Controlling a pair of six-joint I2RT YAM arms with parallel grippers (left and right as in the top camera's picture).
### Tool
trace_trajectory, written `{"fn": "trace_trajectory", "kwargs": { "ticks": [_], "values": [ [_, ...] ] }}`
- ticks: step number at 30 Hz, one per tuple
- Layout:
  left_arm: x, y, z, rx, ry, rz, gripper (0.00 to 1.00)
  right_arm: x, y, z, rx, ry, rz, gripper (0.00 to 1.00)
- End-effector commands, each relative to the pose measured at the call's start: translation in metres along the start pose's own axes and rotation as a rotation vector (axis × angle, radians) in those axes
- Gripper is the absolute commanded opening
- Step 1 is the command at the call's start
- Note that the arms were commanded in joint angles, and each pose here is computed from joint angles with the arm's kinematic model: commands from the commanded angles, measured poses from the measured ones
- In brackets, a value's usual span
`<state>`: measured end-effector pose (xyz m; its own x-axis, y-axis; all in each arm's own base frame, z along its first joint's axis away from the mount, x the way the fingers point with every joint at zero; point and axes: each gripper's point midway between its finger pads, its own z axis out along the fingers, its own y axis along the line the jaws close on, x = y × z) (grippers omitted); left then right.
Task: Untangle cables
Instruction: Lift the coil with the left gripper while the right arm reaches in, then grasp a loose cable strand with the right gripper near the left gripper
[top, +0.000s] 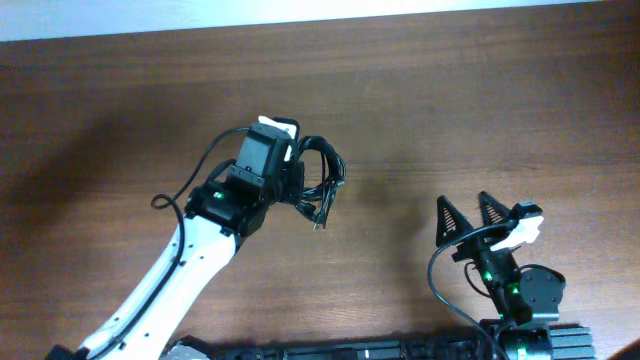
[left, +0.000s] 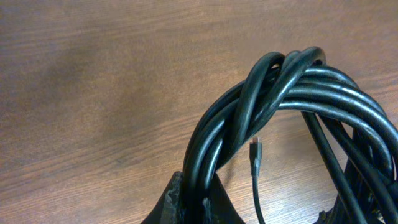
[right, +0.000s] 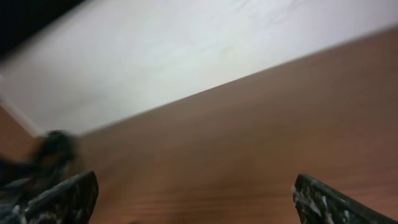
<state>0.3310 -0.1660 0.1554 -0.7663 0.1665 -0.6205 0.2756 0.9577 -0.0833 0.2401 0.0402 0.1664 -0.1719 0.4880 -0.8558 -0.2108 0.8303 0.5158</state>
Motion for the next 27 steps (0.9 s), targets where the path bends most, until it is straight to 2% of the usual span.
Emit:
{"fn": "trace_trajectory", "kwargs": {
  "ticks": [1,3,5,7,11,14,18,21,24,25,27],
  "values": [
    [-0.023,-0.002,-0.021,0.015,-0.090,-0.037,0.00,0.006,0.025,-0.002,-0.136,0.062,0.234,0.99],
    [-0.023,-0.002,-0.021,0.015,-0.090,-0.037,0.00,0.003,0.027,-0.003,-0.145,0.054,0.206,0.98],
    [-0.023,-0.002,-0.021,0.015,-0.090,-0.037,0.00,-0.007,0.034,-0.006,-0.144,0.047,0.102,0.99],
    [-0.023,-0.002,-0.021,0.015,-0.090,-0.037,0.00,-0.018,0.034,-0.011,-0.070,0.070,0.029,0.99],
    [-0.025,-0.002,-0.021,0.018,-0.100,-0.040,0.00,-0.024,0.032,-0.017,0.085,0.293,0.001,0.99],
    [-0.026,-0.002,-0.021,0.020,-0.100,-0.091,0.00,-0.030,0.039,-0.012,0.154,0.506,0.094,0.98],
    [-0.026,-0.002,-0.021,0.020,-0.101,-0.090,0.00,-0.045,0.086,0.026,-0.095,0.659,0.218,0.99],
    [-0.026,-0.002,-0.021,0.020,-0.101,-0.090,0.00,-0.032,0.098,0.048,-0.271,0.765,0.322,0.99],
    [-0.026,0.001,-0.021,0.003,-0.105,-0.092,0.00,-0.004,0.090,0.054,-0.249,0.881,0.410,0.98],
    [-0.027,0.003,-0.021,-0.008,-0.110,-0.093,0.00,0.004,0.093,0.055,-0.252,0.913,0.414,0.94],
    [-0.028,0.002,-0.023,-0.005,-0.117,-0.093,0.00,0.019,0.102,0.055,-0.243,0.952,0.358,0.92]
  ]
}}
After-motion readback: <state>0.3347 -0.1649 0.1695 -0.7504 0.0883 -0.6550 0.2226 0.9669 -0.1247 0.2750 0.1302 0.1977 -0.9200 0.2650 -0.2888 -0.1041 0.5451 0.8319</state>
